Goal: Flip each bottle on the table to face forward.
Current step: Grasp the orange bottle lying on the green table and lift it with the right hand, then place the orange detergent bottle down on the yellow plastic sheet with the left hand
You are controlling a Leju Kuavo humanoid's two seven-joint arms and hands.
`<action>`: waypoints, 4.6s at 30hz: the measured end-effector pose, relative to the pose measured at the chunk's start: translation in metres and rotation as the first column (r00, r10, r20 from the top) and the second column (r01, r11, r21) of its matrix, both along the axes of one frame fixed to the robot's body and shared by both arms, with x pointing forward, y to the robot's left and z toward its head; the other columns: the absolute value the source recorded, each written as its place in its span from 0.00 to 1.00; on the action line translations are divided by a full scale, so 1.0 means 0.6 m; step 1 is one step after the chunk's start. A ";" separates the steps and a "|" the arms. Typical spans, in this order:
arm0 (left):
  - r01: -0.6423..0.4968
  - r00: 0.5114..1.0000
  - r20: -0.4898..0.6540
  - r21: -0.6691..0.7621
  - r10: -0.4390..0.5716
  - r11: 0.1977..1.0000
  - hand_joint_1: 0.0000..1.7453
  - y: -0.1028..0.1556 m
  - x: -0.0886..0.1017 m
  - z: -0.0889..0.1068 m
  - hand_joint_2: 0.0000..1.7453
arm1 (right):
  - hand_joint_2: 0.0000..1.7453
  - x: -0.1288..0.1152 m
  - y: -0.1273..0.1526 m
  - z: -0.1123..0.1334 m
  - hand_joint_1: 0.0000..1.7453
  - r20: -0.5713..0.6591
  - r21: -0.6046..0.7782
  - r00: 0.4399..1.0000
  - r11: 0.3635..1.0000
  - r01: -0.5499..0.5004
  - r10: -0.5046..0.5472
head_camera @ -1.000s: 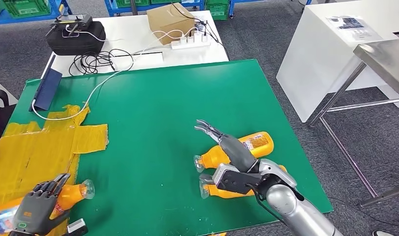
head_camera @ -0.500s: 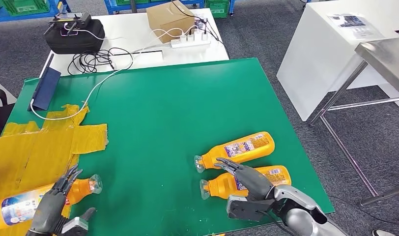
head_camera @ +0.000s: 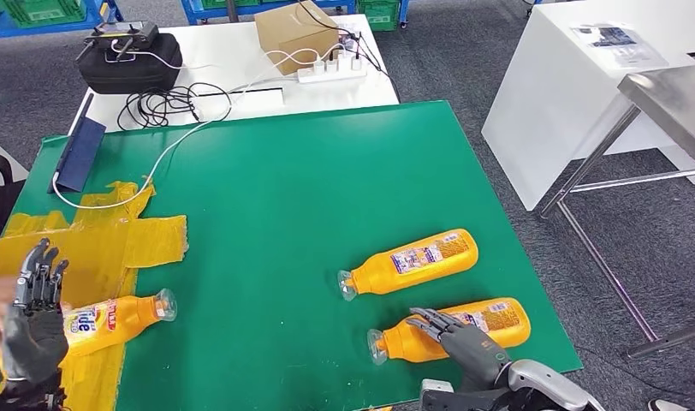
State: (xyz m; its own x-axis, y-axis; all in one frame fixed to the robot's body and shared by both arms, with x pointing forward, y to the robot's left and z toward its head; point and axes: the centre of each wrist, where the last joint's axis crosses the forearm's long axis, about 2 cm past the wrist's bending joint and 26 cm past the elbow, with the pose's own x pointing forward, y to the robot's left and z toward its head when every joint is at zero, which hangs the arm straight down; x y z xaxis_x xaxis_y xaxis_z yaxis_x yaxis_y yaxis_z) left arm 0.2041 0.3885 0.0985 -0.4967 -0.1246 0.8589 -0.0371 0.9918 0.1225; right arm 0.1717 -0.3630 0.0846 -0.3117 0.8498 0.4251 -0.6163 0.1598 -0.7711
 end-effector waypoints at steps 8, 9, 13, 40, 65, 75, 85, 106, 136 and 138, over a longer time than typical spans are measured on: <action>0.041 0.999 0.021 -0.058 -0.040 0.997 0.00 -0.014 -0.002 0.010 0.00 | 1.00 -0.005 -0.004 -0.001 0.00 0.112 -0.188 0.993 0.981 0.043 -0.022; 0.044 0.999 0.022 -0.060 -0.043 0.997 0.00 -0.015 -0.003 0.011 0.00 | 1.00 -0.004 -0.004 -0.001 0.00 0.127 -0.203 0.992 0.978 0.045 -0.019; 0.047 0.999 0.022 -0.069 -0.045 0.996 0.00 -0.016 -0.014 0.011 0.00 | 1.00 0.002 0.002 0.002 0.00 0.186 -0.216 0.982 0.974 0.064 -0.023; 0.021 0.999 0.049 -0.101 -0.017 0.995 0.00 -0.004 -0.025 0.016 0.00 | 1.00 -0.028 -0.086 0.031 0.00 -0.008 -0.303 0.997 0.950 0.072 -0.078; 0.059 0.998 0.036 -0.170 -0.053 0.984 0.00 -0.021 0.016 0.018 0.00 | 1.00 -0.061 -0.146 0.004 1.00 -0.014 -0.588 0.980 0.794 0.152 -0.199; 0.071 0.997 0.036 -0.178 -0.065 0.981 0.00 -0.007 -0.013 0.010 0.00 | 1.00 0.011 -0.090 -0.016 1.00 0.026 -0.165 0.955 0.941 0.296 -0.296; 0.124 0.992 0.010 -0.181 -0.124 0.976 0.00 -0.016 -0.028 0.006 0.00 | 1.00 0.062 0.046 0.037 1.00 -0.021 0.708 0.949 0.665 0.237 -0.316; 0.269 0.959 -0.027 -0.243 -0.284 0.932 0.00 -0.112 0.003 0.024 1.00 | 1.00 0.138 0.165 0.101 1.00 0.025 0.841 0.961 0.526 0.128 -0.274; 0.579 0.814 0.083 -0.198 -0.575 0.791 0.00 -0.271 0.094 0.094 1.00 | 1.00 0.175 0.479 0.111 1.00 -0.090 0.700 0.979 0.711 -0.068 0.182; 0.582 0.811 0.077 -0.200 -0.580 0.788 0.00 -0.273 0.096 0.093 1.00 | 1.00 0.174 0.483 0.109 1.00 -0.093 0.688 0.977 0.722 -0.077 0.193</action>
